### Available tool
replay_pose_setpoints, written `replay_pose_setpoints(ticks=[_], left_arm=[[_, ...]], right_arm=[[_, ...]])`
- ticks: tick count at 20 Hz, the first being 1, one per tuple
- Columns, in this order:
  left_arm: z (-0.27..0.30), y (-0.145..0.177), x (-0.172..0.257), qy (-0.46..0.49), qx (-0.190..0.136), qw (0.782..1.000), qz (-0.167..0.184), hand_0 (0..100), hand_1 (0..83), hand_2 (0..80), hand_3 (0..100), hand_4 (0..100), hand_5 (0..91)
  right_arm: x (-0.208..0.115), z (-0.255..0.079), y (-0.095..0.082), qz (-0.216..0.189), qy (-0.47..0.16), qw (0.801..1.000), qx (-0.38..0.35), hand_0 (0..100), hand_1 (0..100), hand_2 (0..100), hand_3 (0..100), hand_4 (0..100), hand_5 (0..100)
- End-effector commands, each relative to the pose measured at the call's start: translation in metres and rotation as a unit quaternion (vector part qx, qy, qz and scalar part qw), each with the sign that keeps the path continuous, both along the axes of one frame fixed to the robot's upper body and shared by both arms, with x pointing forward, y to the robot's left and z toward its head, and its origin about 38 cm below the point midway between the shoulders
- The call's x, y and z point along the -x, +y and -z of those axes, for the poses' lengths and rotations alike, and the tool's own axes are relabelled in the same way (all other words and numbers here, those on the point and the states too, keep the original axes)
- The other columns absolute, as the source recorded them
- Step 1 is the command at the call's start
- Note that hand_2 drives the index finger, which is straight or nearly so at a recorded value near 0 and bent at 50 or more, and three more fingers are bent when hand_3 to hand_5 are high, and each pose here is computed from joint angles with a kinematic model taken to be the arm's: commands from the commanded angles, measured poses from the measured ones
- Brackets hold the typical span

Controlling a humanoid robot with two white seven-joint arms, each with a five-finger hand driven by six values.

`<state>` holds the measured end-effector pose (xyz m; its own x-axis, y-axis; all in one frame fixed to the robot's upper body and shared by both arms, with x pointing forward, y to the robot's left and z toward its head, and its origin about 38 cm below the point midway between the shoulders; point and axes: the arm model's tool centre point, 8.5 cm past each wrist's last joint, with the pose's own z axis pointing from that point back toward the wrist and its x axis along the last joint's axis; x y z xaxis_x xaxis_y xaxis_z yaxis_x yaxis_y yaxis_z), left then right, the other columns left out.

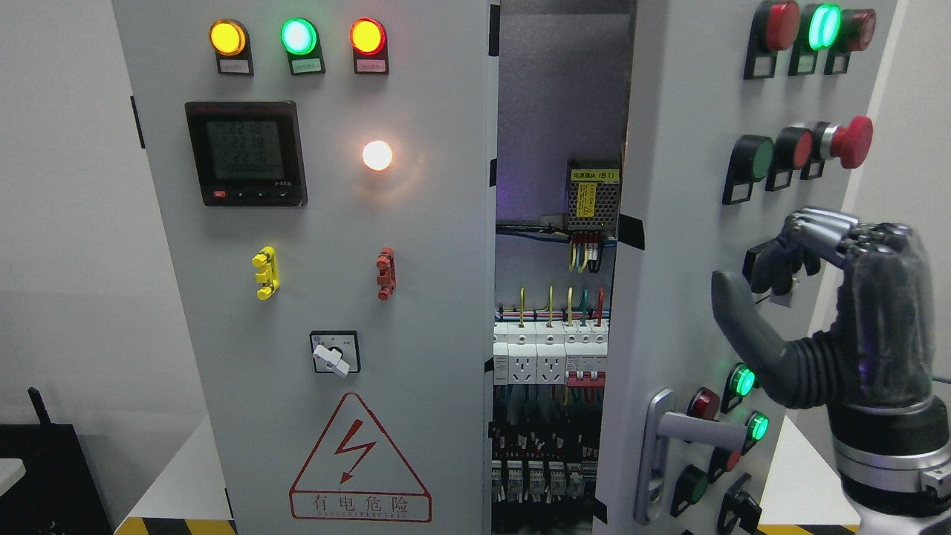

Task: Release door handle
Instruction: 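Release the door and withdraw the right hand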

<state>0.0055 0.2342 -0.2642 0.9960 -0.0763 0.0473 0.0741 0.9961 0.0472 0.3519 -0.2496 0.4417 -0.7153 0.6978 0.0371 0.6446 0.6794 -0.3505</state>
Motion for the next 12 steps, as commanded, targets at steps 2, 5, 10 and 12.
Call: replay_pose_setpoints(ticks=[2,5,10,12], left_arm=[[0.0,0.0,0.001,0.003,0.001,1.0,-0.001,12,38.9,0.0,0,0,0.0],[0.0,0.0,0.001,0.003,0.0,1.0,-0.001,12,38.9,0.0,0,0,0.0],[0.0,0.0,0.001,0.003,0.0,1.0,-0.001,12,38.9,0.0,0,0,0.0],[0.0,0.0,0.001,0.003,0.0,1.0,-0.001,12,38.9,0.0,0,0,0.0]], right_arm=[[0.016,-0.009,-0.06,0.077,-0.025,0.995,-0.049,44,31,81,100,100,100],[0.02,0.001,-0.082,0.109,-0.015,0.992,-0.065,44,31,81,100,100,100],[0.027,0.032,-0.116,0.159,0.018,0.983,-0.093,44,30,80,100,100,100],[0.029,0.047,-0.133,0.184,0.039,0.977,-0.103,45,30,80,100,100,100]])
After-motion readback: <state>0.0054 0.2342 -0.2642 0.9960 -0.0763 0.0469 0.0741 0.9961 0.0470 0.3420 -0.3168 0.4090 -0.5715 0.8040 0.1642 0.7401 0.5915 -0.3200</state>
